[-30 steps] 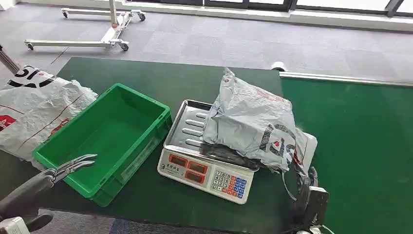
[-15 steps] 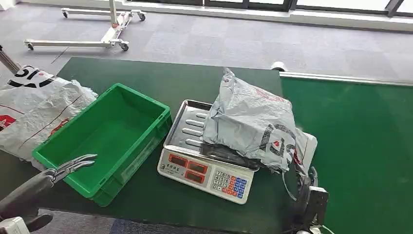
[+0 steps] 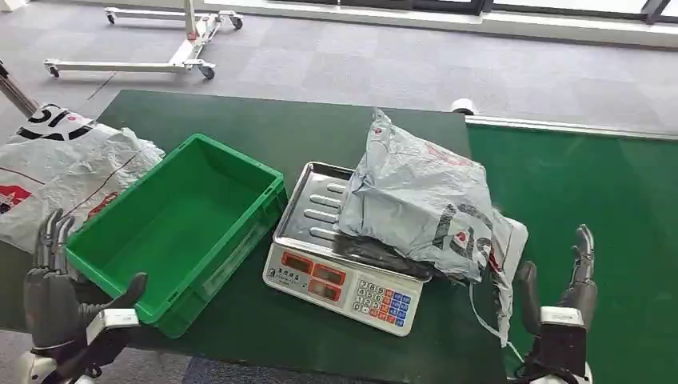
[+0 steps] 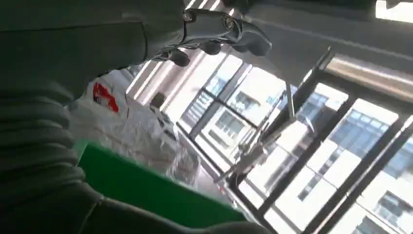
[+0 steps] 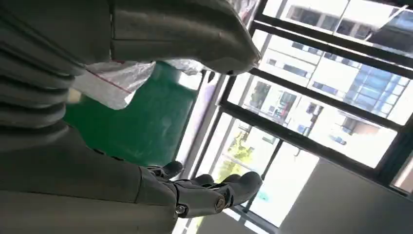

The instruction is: Moved the parcel from conveyor to table for the left to box.

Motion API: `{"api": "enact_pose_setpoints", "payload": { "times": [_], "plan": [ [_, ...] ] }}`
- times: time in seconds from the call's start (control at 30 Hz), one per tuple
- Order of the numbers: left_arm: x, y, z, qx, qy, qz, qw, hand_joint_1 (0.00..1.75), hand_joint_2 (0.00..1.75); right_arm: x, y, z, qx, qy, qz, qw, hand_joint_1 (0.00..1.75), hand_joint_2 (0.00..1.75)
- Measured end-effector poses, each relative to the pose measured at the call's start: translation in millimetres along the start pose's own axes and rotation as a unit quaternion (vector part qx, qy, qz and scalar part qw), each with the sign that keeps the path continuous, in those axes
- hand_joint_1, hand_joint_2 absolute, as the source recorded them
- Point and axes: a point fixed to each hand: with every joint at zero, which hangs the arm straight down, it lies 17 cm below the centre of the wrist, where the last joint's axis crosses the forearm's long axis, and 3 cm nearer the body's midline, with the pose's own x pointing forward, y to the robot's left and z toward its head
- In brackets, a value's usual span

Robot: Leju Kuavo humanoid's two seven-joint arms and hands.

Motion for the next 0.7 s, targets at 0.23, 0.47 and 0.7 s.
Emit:
{"api": "enact_pose_setpoints", "payload": {
  "times": [0.23,0.47,0.7],
  "plan": [
    [1.9,-16.8,1.7,-0.003,0.019,0.033,0.999,0.0,1.75,13.3,-9.5,-3.2,-0.009,-0.017,0.0,1.0,0.0,1.75],
    [1.1,-21.6,2.0,-0.001,0.026,0.041,0.999,0.0,1.75,16.3,-11.8,-4.2,-0.011,-0.021,0.0,1.0,0.0,1.75],
    [1.1,-22.6,2.0,0.0,0.028,0.043,0.999,0.0,1.75,16.8,-12.1,-4.4,-0.011,-0.022,0.0,1.0,0.0,1.75]
  ]
}}
